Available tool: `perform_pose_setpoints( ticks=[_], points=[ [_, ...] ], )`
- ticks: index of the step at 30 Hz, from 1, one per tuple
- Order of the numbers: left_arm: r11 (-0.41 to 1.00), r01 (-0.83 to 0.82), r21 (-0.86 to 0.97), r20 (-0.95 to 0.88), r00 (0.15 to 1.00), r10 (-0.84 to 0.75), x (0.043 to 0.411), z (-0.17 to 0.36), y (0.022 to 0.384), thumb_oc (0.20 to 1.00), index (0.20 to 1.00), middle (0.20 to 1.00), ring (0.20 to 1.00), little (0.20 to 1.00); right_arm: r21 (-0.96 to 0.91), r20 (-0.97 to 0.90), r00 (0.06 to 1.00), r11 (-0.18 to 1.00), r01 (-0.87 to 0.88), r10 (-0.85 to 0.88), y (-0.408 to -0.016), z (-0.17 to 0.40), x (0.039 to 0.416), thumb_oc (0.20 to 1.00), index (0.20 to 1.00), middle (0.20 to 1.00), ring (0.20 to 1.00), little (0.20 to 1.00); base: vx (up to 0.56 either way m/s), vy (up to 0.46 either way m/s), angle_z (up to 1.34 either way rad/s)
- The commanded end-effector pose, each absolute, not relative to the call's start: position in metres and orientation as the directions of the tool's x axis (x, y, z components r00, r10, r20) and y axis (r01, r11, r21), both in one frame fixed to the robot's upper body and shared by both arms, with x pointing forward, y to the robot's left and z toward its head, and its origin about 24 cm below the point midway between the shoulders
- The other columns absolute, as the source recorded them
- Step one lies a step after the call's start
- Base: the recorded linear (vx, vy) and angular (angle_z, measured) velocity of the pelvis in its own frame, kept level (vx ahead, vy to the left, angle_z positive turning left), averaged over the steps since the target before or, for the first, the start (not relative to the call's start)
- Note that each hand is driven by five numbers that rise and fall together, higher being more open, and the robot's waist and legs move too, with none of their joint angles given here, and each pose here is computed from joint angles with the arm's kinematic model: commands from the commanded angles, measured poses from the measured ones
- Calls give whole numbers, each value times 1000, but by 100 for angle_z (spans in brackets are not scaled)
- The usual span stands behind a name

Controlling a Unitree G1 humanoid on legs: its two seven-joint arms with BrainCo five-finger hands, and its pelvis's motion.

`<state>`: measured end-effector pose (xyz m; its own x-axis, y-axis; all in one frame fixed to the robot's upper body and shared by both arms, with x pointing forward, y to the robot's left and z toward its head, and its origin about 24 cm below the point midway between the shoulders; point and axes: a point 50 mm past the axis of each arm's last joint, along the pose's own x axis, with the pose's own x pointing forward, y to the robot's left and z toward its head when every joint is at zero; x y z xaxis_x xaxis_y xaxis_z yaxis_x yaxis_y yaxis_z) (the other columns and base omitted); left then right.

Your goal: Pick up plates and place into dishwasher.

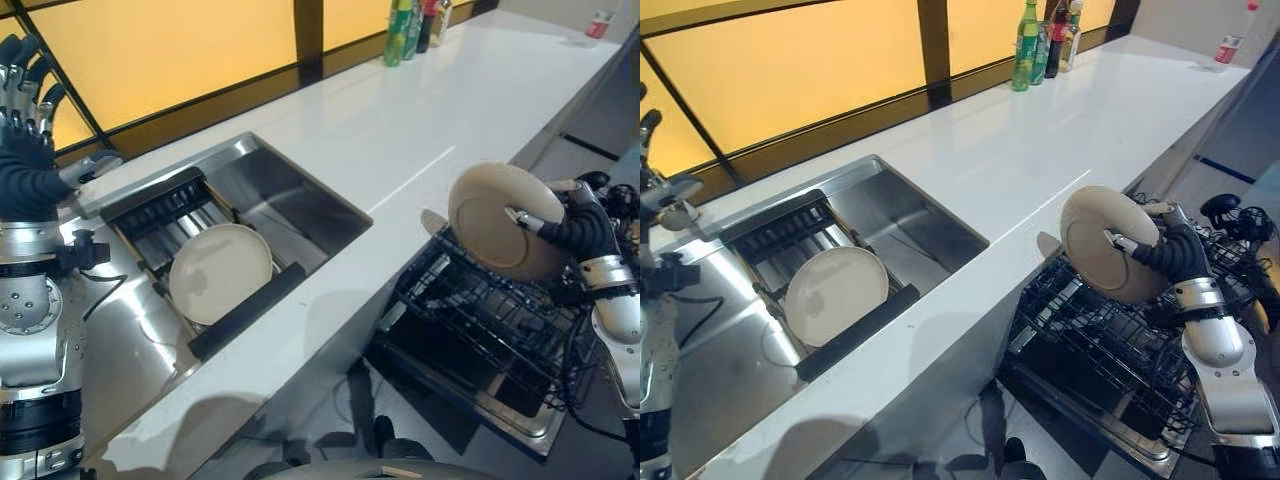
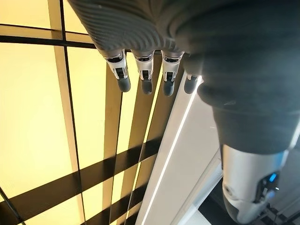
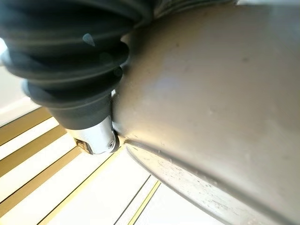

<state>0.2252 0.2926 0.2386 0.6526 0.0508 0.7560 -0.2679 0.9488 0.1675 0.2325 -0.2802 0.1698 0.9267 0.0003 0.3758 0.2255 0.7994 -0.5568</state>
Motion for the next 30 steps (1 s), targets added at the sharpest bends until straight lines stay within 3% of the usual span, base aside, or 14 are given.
perform_pose_setpoints(
  ticks=[1, 10, 20, 30],
  points=[
    [910, -319, 266, 745, 667, 16, 226, 247, 300, 1000, 1000, 1000, 1000, 1000, -533, 483, 871, 761, 369, -83, -293, 186, 229, 200, 200, 200, 200, 200, -67, -253, -19],
    [906, -307, 292, 717, 697, 5, 233, 246, 292, 1000, 1000, 1000, 1000, 1000, -604, 319, 927, 712, 358, -196, -319, 157, 227, 200, 200, 200, 200, 200, -52, -165, -24],
    [901, -320, 294, 708, 706, 19, 232, 239, 292, 1000, 1000, 1000, 1000, 1000, -684, -55, 984, 724, 84, -167, -327, 102, 229, 200, 200, 200, 200, 200, -10, -48, -14],
    [896, -314, 314, 693, 721, 10, 235, 235, 290, 1000, 1000, 1000, 1000, 1000, -697, -215, 973, 711, -95, -81, -319, 73, 234, 200, 200, 200, 200, 200, 21, 1, 2]
  ],
)
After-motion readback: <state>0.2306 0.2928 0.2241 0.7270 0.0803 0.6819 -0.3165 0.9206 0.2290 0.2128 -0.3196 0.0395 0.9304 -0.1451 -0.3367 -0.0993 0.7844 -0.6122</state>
